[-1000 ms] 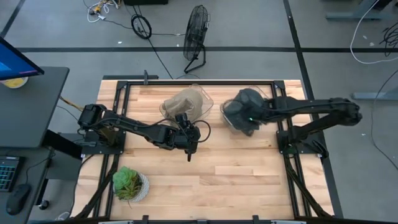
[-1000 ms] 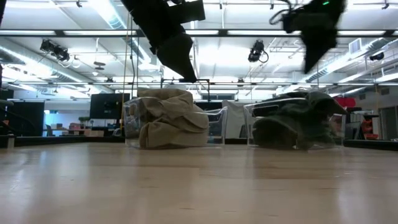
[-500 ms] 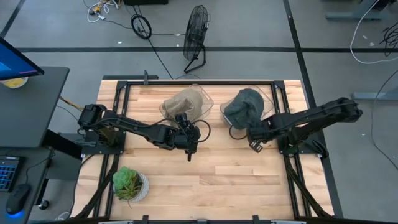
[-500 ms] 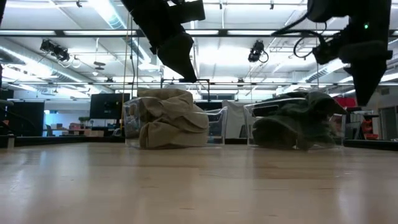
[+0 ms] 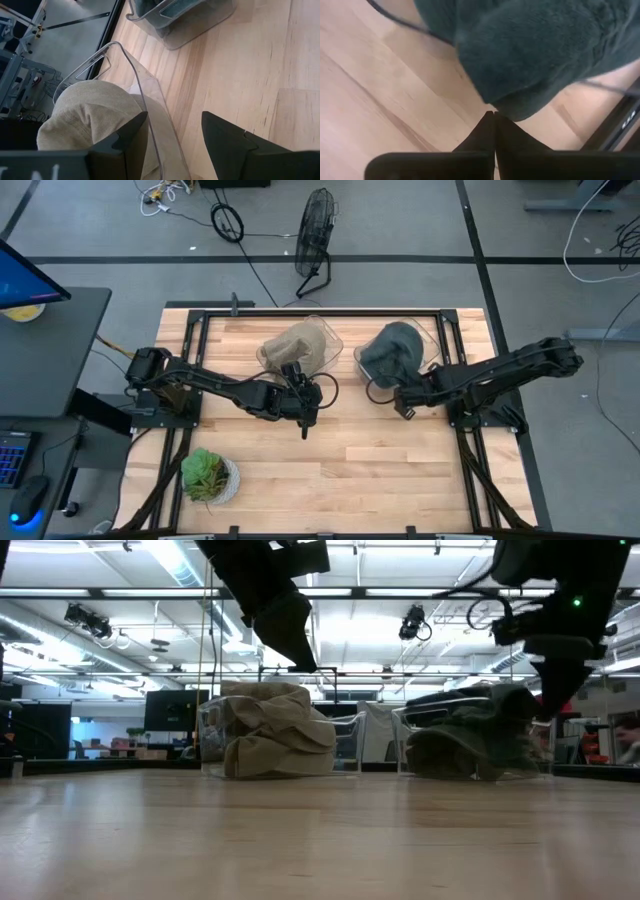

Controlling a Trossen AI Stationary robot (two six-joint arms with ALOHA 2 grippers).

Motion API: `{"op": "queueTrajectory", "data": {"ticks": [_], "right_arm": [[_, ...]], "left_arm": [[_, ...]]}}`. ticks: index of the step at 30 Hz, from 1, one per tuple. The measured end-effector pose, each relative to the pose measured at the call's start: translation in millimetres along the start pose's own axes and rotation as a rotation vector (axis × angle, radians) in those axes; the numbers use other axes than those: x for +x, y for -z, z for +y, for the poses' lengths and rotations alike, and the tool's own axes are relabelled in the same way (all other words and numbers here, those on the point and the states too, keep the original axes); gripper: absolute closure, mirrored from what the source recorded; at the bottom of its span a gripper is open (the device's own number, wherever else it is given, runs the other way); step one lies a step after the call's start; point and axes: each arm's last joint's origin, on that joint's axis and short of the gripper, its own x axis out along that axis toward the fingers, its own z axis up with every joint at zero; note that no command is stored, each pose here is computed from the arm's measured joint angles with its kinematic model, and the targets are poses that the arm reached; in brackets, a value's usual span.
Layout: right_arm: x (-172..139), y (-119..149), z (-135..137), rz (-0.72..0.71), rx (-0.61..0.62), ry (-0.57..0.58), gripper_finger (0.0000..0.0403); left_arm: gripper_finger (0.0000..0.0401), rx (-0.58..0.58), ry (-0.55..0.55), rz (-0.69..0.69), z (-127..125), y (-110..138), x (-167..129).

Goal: Pick & Place hat
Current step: Put the black cap into the right transparent bin

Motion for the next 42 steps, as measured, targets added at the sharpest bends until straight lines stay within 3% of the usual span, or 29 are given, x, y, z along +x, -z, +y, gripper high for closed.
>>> {"op": "queueTrajectory", "data": {"ticks": [6, 18, 25, 30, 38, 40, 42], "right_arm": [[-14.4, -12.9, 1.1, -0.128, -0.045, 0.041, 0.0401], [-10.6, -28.5, -4.0, -0.208, -0.054, 0.095, 0.0401], [0.6, -33.8, 5.8, -0.065, -0.046, -0.065, 0.0401], [-0.7, -32.0, 10.7, -0.060, -0.072, -0.110, 0.0401], [-46.5, -48.0, 11.4, -0.225, -0.153, -0.226, 0.0402], [-61.4, -53.4, 8.6, -0.299, -0.172, -0.181, 0.0402], [-70.5, -57.0, 2.1, -0.387, -0.165, -0.059, 0.0402]], "left_arm": [[0.0211, 0.000, 0.000, 0.000, 0.0, 0.0, 0.0], [0.0211, -0.005, 0.001, -0.007, -0.1, -0.8, 0.0], [0.0211, -0.004, 0.001, -0.005, -0.2, -0.7, 0.1], [0.0211, -0.002, 0.001, -0.005, -0.2, -0.6, 0.1], [0.0211, -0.001, 0.001, -0.005, -0.2, -0.6, 0.1], [0.0211, -0.001, 0.001, -0.005, -0.2, -0.6, 0.1], [0.0211, -0.002, 0.001, -0.005, -0.2, -0.6, 0.1]]}}
